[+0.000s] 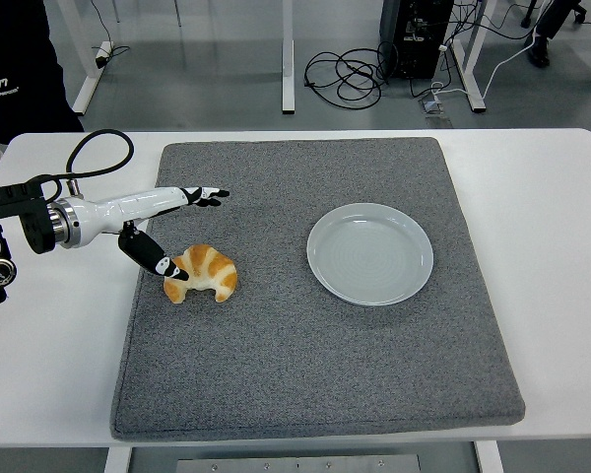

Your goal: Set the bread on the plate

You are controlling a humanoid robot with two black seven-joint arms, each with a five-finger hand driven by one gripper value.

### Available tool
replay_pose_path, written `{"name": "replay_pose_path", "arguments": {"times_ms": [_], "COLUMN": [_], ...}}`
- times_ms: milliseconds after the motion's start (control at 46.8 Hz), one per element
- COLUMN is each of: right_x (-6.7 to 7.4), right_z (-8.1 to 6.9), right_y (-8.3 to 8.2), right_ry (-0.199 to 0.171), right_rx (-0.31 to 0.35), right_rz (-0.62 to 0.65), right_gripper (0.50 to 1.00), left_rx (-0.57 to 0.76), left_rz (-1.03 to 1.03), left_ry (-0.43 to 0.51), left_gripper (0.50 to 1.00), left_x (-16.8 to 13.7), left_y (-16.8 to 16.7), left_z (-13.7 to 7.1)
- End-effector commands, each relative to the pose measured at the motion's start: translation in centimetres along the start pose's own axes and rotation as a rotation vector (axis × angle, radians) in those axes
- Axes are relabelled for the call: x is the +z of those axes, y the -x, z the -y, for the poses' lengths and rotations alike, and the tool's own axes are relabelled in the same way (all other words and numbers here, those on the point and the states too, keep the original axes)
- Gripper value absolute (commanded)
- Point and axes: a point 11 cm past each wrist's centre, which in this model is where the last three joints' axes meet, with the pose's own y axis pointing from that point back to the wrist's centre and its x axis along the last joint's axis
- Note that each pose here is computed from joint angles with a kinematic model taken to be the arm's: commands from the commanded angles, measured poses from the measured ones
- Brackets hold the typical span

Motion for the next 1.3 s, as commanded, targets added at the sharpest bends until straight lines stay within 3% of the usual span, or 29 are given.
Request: {"name": "replay_pose_path", "arguments": {"times_ms": [0,1132,1282], "right_x": [0.0,0.0,0.0], "right_z": [0.0,0.0,0.0], "right_y": [0.0,0.0,0.0], "right_ry": [0.0,0.0,0.0], "right_rx": [0.0,0.0,0.0], "right_rz": [0.0,0.0,0.0], "right_gripper": [1.0,1.0,1.0], "left_rx": [-0.006,0.053,0.063], "left_rz": [-0.002,0.024,0.027], "left_ry": [0.013,0.021,0.025], "left_gripper": [0.978,0.968,0.884], "left_x": [0.2,-2.8,-3.0], "left_y": [0.3,5.2,5.5], "left_z": [0.2,2.4,2.8]}}
